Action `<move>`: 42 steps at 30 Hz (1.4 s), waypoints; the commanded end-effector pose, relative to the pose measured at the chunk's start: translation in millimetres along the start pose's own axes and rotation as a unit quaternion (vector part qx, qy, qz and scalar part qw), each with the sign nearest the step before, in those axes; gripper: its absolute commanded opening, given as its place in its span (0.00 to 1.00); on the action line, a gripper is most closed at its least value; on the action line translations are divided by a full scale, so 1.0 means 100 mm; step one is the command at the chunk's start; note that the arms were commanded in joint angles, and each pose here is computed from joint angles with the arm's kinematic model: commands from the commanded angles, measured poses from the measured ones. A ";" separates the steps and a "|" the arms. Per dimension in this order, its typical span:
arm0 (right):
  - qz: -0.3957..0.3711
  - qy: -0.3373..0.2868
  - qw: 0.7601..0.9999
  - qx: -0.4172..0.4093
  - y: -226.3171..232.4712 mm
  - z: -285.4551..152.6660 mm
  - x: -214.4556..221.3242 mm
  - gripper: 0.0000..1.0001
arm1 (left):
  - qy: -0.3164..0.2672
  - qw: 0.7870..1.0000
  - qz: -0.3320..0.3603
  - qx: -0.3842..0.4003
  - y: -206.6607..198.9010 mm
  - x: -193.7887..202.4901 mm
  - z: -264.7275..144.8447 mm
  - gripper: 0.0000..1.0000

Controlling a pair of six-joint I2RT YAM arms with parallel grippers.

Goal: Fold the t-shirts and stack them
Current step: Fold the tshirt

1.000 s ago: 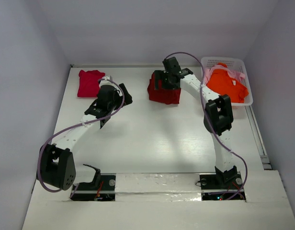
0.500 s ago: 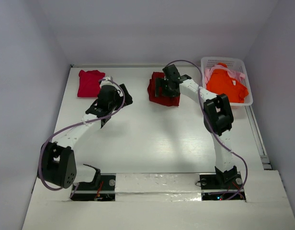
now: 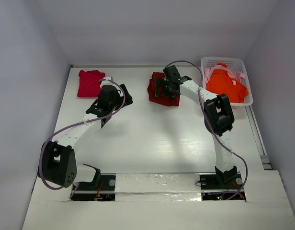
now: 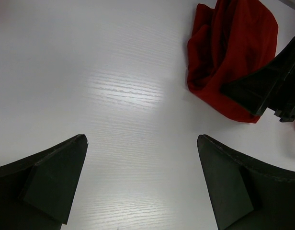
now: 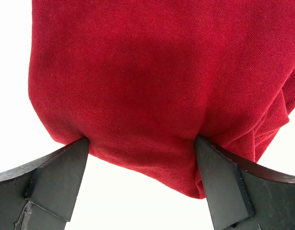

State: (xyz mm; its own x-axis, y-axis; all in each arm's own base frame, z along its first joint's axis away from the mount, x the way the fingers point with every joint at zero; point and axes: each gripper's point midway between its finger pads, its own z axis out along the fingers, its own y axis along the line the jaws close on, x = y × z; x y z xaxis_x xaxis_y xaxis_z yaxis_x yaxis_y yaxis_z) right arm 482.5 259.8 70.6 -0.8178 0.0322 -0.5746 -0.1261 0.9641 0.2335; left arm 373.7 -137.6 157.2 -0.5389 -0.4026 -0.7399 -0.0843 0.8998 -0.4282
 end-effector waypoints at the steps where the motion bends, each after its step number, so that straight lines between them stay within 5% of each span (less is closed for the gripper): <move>1: 0.003 -0.047 0.999 -0.019 0.09 -0.29 -0.30 0.97 | -0.023 1.000 -0.004 0.011 -0.06 -0.13 0.00 0.99; 13: 0.011 -0.129 0.992 0.002 0.03 -1.23 -0.65 0.98 | -0.037 0.993 -0.023 0.105 -0.47 -0.25 0.06 0.99; 20: 0.032 -0.146 0.988 0.038 -0.18 -1.45 -0.52 0.98 | 0.015 0.986 -0.025 0.165 -0.78 -0.13 0.46 0.99; 33: 0.048 -0.160 0.985 0.047 -0.32 -1.70 -0.32 0.99 | 0.016 0.964 0.012 0.265 -1.74 -0.41 0.60 0.99; 42: 0.066 -0.185 0.977 0.083 -0.50 -1.92 -0.28 0.99 | 0.080 0.944 -0.002 0.320 -2.17 -0.03 0.87 0.99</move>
State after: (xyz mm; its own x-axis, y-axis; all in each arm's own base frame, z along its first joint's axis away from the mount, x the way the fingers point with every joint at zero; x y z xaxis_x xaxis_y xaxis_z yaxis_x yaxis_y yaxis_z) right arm 401.8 170.2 214.2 -0.6034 0.1897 -0.7746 0.0399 0.9773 0.2082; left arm 470.7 -327.4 197.6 -0.6490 -0.3375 -0.6818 0.3651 0.6481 -0.6683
